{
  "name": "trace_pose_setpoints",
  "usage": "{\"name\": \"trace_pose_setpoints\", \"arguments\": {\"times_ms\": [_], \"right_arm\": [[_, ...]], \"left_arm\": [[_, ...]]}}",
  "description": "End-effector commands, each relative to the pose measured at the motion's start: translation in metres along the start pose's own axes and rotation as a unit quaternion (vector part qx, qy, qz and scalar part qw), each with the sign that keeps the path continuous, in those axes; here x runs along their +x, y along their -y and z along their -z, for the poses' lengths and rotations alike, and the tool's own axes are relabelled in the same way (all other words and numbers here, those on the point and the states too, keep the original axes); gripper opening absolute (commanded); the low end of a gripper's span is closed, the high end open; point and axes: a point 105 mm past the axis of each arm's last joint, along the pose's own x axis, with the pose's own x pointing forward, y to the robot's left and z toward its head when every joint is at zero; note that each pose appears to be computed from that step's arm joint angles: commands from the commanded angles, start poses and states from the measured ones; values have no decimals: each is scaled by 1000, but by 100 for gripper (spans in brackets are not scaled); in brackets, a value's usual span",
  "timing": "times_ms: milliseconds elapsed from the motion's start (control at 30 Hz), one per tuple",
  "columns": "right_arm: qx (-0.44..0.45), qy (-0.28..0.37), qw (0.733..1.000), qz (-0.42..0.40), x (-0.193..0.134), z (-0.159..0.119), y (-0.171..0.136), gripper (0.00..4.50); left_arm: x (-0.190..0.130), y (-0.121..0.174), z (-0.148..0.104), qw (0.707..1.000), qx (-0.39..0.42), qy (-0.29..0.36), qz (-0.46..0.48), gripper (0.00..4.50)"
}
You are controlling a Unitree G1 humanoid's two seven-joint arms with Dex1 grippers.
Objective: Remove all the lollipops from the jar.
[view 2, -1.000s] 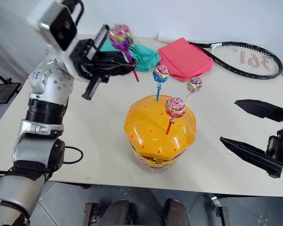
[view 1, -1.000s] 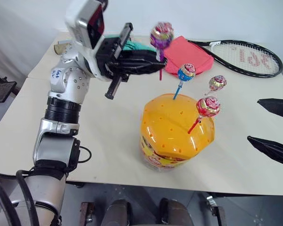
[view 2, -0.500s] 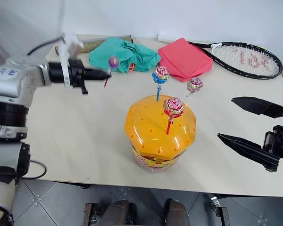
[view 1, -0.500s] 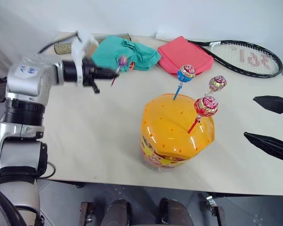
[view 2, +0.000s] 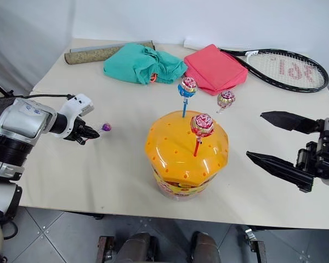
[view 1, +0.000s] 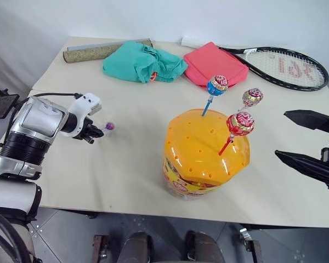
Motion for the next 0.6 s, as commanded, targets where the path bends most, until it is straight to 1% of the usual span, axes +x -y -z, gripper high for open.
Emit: {"name": "trace_pose_setpoints", "arguments": {"times_ms": [33,133,267,333,400,467,533,567,600], "right_arm": [[-20,10,1000,-3,0,-7,0,450],[-24,9,1000,-4,0,-9,2,450],[-31,10,999,-3,0,-10,5,450],[-34,10,999,-3,0,-11,5,450],[-38,11,999,-3,1,-12,5,450],[-41,13,999,0,0,-14,5,450],[-44,11,999,3,-2,-15,4,450],[-45,11,999,3,-3,-15,4,450],[-47,12,999,4,-3,-17,3,450]], "left_arm": [[-21,-6,-15,999,25,27,-23,224],[-42,2,-35,997,59,58,-6,319],[-64,22,-75,979,115,161,42,446],[-71,31,-89,969,131,197,64,449],[-79,42,-104,951,155,252,93,449],[-94,66,-124,900,197,351,168,449],[-108,86,-134,839,226,429,246,449],[-114,95,-136,806,241,461,282,449],[-120,107,-133,759,273,487,335,449]]}}
